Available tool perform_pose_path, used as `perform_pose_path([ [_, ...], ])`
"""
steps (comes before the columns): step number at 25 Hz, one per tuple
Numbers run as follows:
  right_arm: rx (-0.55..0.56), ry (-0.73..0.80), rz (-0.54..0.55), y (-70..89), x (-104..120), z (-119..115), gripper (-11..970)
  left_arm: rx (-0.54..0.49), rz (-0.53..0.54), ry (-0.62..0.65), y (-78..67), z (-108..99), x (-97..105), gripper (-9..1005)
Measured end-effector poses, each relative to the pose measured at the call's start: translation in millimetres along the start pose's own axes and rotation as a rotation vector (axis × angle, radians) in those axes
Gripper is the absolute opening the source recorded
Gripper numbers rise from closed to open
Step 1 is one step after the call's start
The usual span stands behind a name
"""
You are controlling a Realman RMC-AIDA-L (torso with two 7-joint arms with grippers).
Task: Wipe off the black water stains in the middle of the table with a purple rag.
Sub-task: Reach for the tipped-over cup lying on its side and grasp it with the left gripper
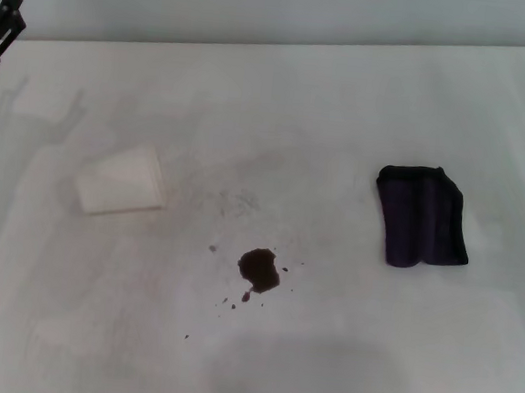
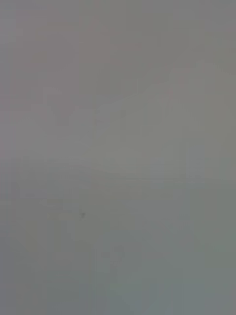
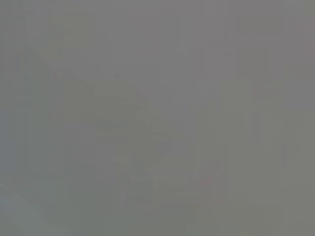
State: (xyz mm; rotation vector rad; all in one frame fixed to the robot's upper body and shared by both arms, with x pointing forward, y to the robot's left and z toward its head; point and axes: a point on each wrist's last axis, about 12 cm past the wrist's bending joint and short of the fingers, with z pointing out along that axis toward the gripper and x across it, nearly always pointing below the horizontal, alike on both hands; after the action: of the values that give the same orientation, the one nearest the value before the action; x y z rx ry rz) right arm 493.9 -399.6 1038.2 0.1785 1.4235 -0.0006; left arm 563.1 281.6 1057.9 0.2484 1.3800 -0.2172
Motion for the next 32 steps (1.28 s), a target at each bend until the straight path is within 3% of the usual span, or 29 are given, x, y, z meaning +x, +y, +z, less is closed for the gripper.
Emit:
perform_pose_path([
  [11, -0.001, 0.000, 0.001, 0.4, -0.1, 0.8, 825, 0.086, -0.014, 0.037, 2.6, 1.5, -1.5, 889],
  [19, -0.001, 0.000, 0.002, 0.7, -0.2, 1.2, 824, 0.193, -0.056, 0.089, 21.8, -2.2, -17.0, 888],
  [23, -0.002, 0.000, 0.003, 1.1, 0.0, 1.1, 823, 0.301, -0.086, 0.146, 40.9, -5.4, -41.0, 888],
  [32, -0.008, 0.004, 0.007, 2.3, 0.9, 0.6, 822, 0.444, -0.049, 0.362, 60.9, -3.4, -74.8, 888],
])
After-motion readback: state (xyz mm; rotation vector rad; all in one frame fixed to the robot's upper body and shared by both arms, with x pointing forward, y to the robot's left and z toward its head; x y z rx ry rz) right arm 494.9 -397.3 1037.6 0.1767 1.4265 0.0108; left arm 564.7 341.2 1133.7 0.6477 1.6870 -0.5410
